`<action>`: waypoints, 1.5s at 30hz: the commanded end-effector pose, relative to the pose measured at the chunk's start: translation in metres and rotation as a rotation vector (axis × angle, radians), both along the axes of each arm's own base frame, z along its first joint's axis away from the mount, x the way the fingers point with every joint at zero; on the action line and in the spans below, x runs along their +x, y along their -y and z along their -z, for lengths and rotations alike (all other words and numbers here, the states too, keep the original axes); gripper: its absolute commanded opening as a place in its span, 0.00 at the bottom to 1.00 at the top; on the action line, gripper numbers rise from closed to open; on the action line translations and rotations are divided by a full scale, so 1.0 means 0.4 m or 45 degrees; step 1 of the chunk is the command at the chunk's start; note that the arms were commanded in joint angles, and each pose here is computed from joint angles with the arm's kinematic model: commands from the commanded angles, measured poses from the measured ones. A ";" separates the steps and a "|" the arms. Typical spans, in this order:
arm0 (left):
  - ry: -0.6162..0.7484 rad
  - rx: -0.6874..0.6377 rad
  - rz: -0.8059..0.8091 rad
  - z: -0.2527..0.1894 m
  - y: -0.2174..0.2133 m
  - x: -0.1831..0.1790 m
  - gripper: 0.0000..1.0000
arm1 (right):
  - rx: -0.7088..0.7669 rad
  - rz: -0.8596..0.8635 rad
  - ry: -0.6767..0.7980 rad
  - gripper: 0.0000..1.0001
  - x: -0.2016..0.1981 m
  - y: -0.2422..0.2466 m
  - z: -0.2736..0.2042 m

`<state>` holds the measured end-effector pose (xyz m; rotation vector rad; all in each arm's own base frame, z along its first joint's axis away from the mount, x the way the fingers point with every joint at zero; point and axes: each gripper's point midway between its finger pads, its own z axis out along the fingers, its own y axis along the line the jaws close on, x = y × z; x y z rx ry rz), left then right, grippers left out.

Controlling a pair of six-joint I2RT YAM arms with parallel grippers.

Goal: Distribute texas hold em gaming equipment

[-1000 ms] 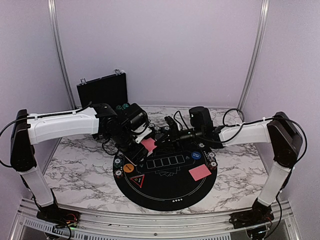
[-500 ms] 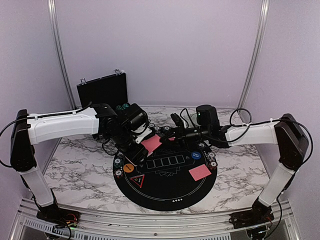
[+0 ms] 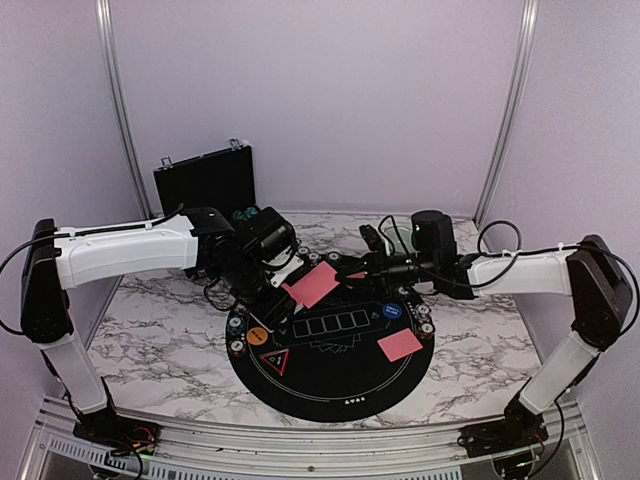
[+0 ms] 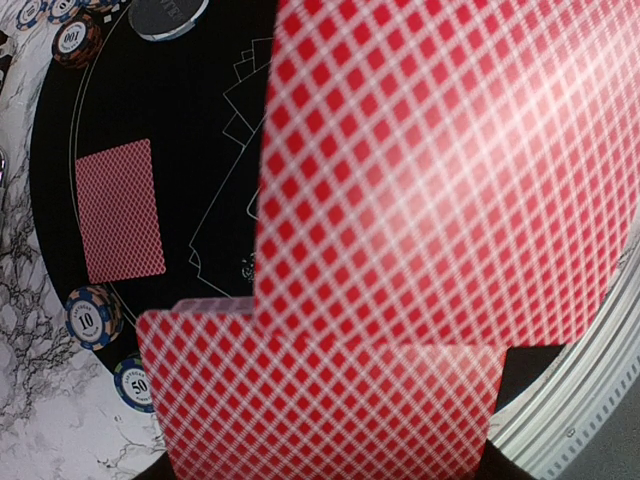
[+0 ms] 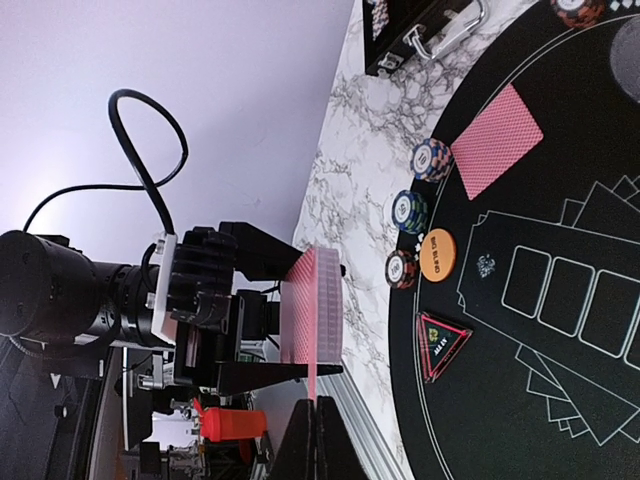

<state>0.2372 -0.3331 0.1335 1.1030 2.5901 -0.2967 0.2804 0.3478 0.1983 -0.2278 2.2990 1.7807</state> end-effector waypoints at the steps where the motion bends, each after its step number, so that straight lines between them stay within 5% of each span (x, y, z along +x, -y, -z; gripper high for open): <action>1: 0.038 -0.032 0.005 -0.030 0.001 0.002 0.50 | 0.048 0.041 0.057 0.00 0.009 0.043 -0.051; 24: 0.039 -0.037 0.030 -0.029 0.022 0.013 0.50 | -0.236 0.404 -0.158 0.00 -0.083 0.386 0.210; 45: 0.027 -0.030 0.045 -0.019 0.026 0.013 0.50 | -0.306 0.502 -0.292 0.00 -0.153 0.456 0.330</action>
